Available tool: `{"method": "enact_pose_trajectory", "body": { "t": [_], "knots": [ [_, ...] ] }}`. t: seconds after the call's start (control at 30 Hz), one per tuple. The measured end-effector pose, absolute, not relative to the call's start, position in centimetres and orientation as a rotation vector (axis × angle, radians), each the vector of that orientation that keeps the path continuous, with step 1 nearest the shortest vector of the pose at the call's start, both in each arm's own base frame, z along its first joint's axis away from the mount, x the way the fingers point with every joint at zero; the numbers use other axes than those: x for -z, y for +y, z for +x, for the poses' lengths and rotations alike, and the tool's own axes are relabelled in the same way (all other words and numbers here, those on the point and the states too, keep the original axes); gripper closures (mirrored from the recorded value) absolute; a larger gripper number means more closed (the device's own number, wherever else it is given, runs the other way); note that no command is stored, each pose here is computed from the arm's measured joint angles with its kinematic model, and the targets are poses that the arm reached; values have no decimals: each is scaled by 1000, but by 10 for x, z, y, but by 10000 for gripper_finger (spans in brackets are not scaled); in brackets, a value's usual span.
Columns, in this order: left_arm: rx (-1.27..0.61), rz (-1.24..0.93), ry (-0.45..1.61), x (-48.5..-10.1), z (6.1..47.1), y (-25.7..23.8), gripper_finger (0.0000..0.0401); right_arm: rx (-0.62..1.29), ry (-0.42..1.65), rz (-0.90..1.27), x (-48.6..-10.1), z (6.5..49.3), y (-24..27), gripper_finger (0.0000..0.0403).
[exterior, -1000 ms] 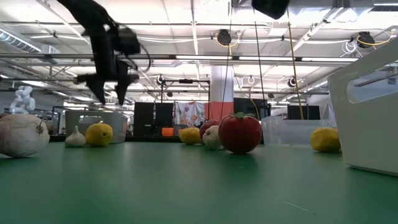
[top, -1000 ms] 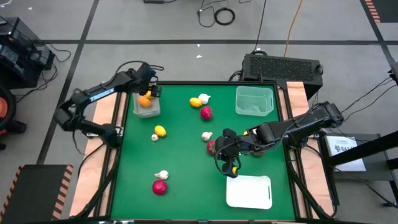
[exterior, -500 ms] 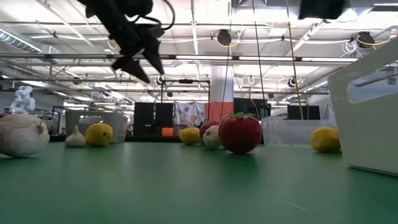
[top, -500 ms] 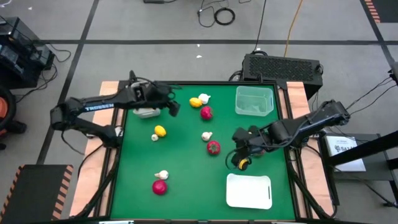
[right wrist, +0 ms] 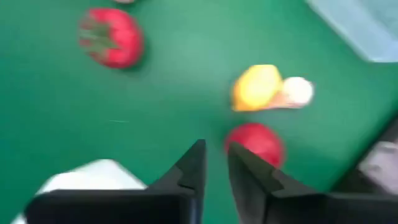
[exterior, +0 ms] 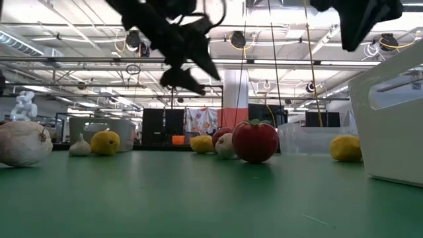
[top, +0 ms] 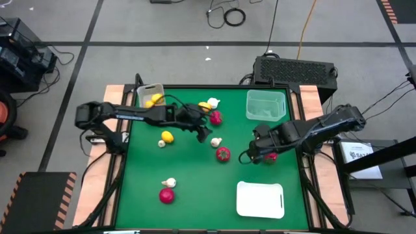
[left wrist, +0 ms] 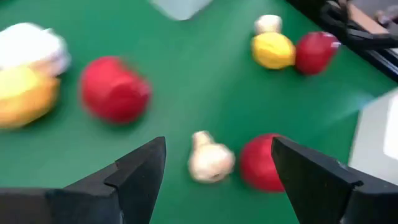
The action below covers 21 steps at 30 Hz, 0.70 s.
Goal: Sort produce into baskets
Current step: Put the yellow lemon in the gray bin
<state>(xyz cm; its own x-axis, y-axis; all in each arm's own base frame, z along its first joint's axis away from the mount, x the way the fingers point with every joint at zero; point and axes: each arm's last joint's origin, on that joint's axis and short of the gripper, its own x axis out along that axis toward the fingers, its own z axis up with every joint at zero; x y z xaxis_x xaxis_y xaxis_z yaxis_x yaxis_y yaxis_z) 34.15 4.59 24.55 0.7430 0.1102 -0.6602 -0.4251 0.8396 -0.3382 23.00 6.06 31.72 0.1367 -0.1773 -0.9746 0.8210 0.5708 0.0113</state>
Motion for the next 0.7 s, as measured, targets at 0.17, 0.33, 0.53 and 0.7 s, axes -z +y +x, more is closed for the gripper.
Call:
{"method": "enact_pose_trajectory", "body": {
  "t": [0.17,0.33,0.53,0.7],
  "knots": [
    [-220,-409,645,-259,383,30,102,803,1252,605,-317,233,41,274],
    [-187,-385,654,-260,427,22,102,735,1247,510,-325,228,28,224],
    [-176,-325,747,-250,466,20,102,710,1129,565,-335,184,17,204],
    [-255,-259,833,-258,460,28,102,758,906,837,-310,160,13,204]
  ]
}}
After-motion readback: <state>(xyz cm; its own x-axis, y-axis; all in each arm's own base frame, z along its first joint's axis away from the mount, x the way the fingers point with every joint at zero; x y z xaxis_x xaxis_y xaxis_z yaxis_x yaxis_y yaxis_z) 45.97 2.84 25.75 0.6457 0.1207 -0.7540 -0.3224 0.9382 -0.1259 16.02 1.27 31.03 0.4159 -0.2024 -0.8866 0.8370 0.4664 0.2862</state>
